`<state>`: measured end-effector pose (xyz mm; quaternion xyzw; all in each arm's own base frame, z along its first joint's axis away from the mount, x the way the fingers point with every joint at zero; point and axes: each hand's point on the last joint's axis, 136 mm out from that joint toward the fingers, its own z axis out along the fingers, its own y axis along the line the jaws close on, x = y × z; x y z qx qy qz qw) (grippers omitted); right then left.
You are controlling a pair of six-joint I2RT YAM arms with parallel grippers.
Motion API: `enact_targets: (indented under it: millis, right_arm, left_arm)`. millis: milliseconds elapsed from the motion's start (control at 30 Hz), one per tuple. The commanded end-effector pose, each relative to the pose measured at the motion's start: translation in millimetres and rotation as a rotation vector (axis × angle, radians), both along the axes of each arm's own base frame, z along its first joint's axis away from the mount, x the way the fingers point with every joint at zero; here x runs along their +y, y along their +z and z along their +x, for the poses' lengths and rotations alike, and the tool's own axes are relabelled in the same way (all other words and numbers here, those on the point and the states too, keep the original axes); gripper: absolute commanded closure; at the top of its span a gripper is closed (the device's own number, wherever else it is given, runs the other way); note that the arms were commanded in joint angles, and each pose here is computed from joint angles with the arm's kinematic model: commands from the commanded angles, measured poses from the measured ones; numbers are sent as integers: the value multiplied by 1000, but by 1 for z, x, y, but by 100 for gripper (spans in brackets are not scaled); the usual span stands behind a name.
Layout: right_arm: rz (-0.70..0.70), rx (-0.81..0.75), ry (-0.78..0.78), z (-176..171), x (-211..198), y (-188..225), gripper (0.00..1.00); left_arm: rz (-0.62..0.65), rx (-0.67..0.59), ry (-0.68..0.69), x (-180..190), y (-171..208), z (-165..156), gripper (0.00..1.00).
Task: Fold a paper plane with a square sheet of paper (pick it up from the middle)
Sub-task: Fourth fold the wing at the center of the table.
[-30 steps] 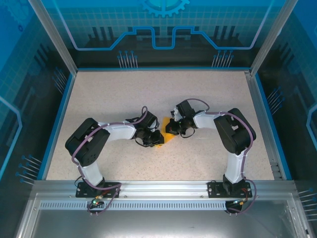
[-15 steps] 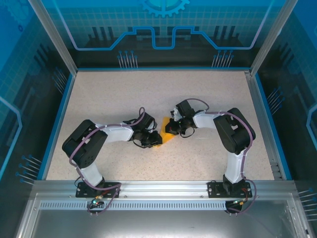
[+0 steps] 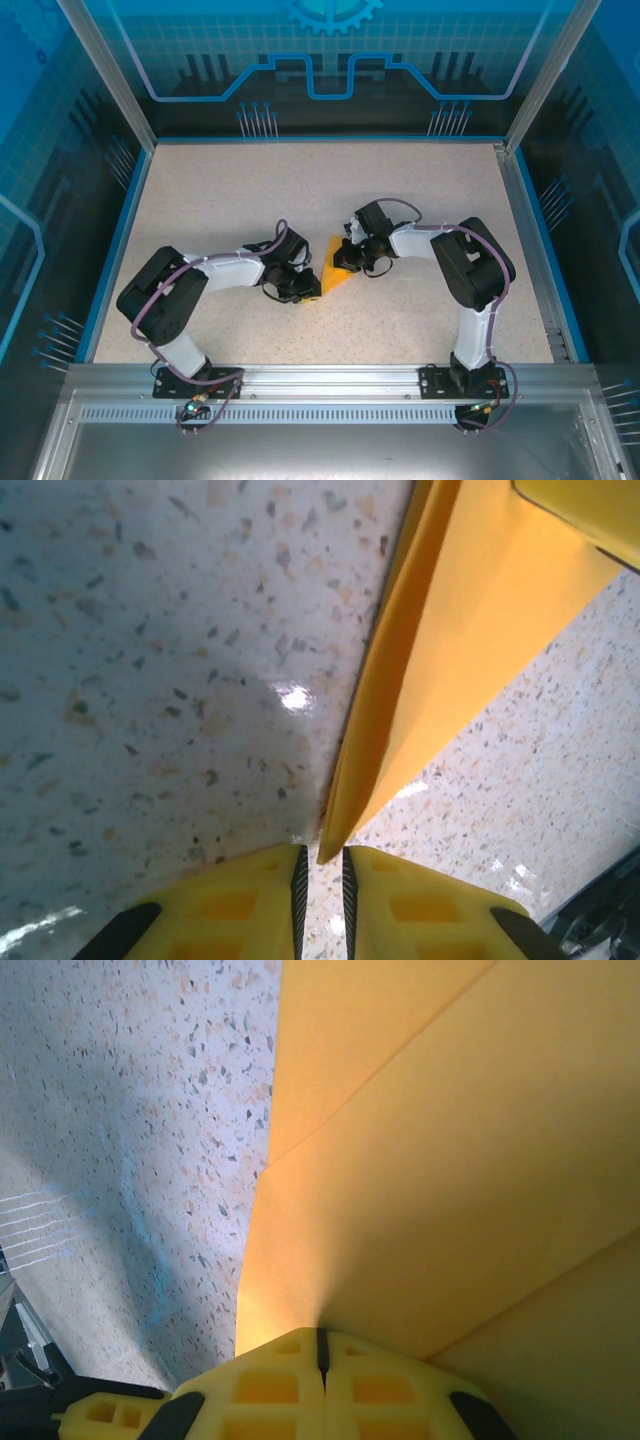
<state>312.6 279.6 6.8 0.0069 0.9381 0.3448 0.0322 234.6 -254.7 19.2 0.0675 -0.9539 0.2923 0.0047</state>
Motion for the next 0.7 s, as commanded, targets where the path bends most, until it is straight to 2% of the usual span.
enact_targets:
  millis: [0,100,233,400,667]
  right_arm:
    - [-294,149,-60,-32,-52,-73,99]
    - [-294,150,-61,-32,-52,-73,99]
    - [-295,150,-60,-32,-52,-73,99]
    - [-292,150,-62,-31,-52,-73,99]
    - [-269,137,-57,-28,-47,-67,99]
  left_arm:
    - [-86,-57,-39,-12,26,5,80]
    - [-142,-128,-37,-24,44,21,83]
    - [-138,-167,-33,-29,48,34,87]
    - [-95,-131,-19,-25,27,35,95]
    - [-18,-64,-10,-11,-6,23,100]
